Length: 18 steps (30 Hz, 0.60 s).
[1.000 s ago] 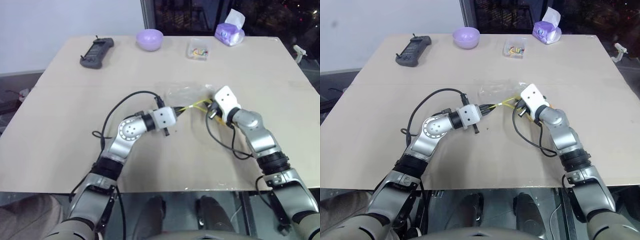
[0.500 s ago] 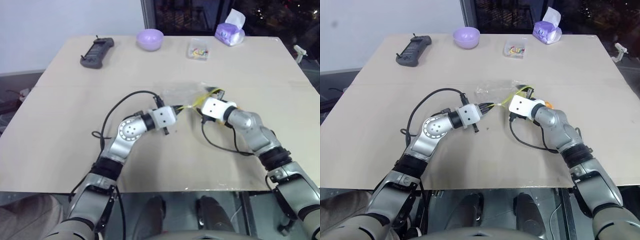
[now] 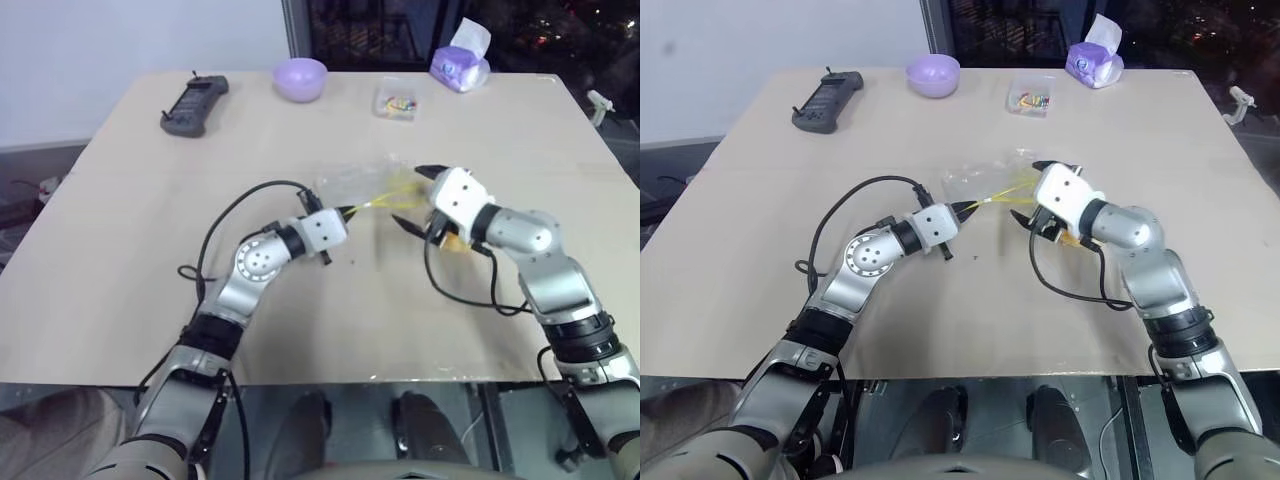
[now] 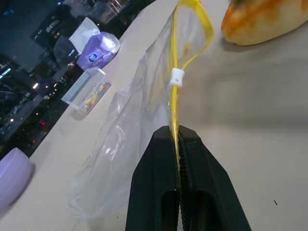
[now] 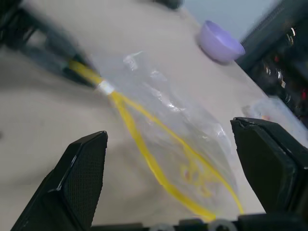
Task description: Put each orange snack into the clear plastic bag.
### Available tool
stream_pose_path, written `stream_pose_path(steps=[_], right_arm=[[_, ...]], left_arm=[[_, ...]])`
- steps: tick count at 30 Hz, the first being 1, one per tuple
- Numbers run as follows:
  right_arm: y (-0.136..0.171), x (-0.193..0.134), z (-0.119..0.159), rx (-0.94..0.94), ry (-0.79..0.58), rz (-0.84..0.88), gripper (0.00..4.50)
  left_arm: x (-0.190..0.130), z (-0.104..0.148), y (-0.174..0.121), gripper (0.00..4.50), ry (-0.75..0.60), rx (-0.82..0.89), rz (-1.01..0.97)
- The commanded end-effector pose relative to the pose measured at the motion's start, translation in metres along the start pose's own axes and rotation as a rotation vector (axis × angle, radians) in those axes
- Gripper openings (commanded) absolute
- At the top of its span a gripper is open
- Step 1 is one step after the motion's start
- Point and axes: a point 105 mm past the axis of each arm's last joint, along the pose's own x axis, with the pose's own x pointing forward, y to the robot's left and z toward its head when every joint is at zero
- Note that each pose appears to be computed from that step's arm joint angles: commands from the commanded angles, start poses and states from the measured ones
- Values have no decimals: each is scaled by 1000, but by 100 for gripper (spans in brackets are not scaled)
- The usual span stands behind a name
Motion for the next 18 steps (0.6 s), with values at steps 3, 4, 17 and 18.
stream_pose_path(steps=[3, 4, 17, 18], right_arm=[[-28, -33, -46, 438, 75, -174, 447], [-23, -34, -56, 517, 99, -170, 447], [29, -46, -113, 664, 291, -66, 422], [29, -47, -116, 638, 304, -72, 407]], left_arm=[[0, 8, 10, 0, -26, 12, 40], [0, 9, 9, 0, -27, 11, 38], [1, 9, 7, 0, -29, 10, 33], [1, 9, 7, 0, -30, 10, 33]])
